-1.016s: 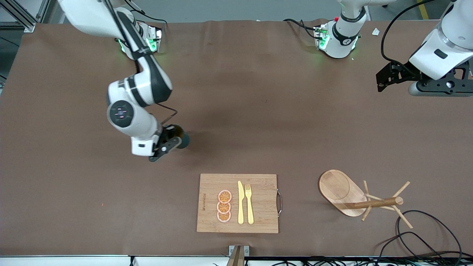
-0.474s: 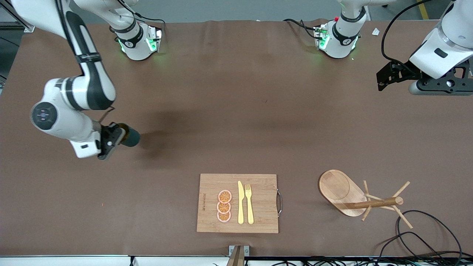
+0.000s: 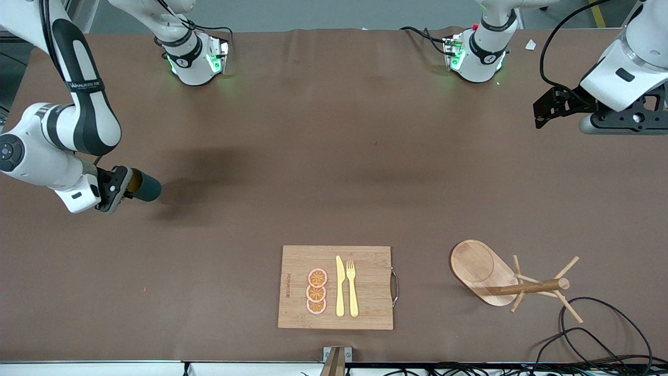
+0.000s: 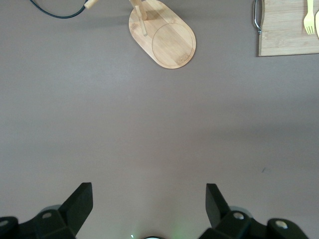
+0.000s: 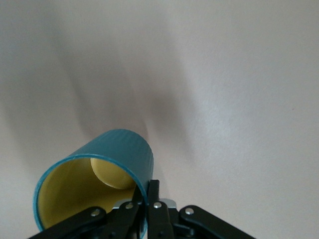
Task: Transfer cup from left to right arm and place
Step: 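Carry the teal mug with the right gripper away from the board, then lower the teal mug onto the table and open the right gripper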
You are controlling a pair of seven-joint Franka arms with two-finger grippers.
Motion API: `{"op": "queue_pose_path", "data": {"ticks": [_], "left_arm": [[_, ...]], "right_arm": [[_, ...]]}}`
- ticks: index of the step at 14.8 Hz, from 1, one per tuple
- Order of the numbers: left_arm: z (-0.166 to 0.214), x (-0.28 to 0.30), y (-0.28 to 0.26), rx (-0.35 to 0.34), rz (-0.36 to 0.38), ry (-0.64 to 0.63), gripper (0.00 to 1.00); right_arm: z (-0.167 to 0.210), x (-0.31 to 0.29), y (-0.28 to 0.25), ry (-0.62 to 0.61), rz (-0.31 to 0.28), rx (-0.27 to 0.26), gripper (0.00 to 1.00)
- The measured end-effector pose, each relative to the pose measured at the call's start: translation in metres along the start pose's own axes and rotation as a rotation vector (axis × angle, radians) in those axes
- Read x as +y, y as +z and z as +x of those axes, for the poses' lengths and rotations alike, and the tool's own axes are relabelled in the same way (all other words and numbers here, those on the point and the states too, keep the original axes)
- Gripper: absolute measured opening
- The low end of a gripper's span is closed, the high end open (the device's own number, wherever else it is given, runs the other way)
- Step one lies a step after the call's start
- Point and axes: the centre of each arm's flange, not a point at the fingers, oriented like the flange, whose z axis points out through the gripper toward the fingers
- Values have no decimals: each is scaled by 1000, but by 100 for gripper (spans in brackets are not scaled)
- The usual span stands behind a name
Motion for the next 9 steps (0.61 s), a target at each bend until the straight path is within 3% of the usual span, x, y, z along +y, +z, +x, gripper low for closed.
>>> {"op": "queue_pose_path", "data": {"ticks": [9], "left_arm": [[0,-10,1,-9,-22,-21,100]], "right_arm": [[9,-17,25,-105,-10,-34,4]]}}
